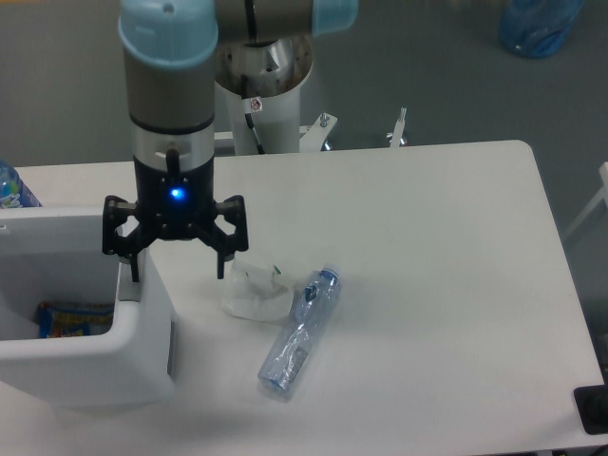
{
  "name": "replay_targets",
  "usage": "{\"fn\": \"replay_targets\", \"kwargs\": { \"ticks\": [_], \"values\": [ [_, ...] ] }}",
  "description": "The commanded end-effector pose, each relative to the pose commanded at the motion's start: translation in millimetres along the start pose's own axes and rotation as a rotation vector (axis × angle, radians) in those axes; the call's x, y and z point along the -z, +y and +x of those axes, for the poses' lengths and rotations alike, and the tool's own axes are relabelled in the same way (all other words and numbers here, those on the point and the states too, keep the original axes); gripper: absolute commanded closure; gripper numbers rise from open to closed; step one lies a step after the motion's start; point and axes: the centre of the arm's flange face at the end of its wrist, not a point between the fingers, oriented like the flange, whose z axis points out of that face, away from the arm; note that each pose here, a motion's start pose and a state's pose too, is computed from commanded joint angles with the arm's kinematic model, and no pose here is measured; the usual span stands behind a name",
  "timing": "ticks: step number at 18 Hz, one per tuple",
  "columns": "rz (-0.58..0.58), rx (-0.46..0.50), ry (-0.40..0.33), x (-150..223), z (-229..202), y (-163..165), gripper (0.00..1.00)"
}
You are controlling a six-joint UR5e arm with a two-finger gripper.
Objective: Open the trash can
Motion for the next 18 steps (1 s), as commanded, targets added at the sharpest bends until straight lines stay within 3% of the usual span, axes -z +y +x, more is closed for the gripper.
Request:
{"fn": "replay_targets", "kwargs": {
  "ticks": [7, 11, 18],
  "values": [
    [0.067, 0.058, -0.096, 22.5, -96.5, -14.9, 0.0],
    [0.028, -0.091, -0.153, 24.2, -134.0, -8.2, 0.0],
    [-0.191, -0.406, -0.25, 15.0, -169.4, 11.6, 0.0]
  ]
}}
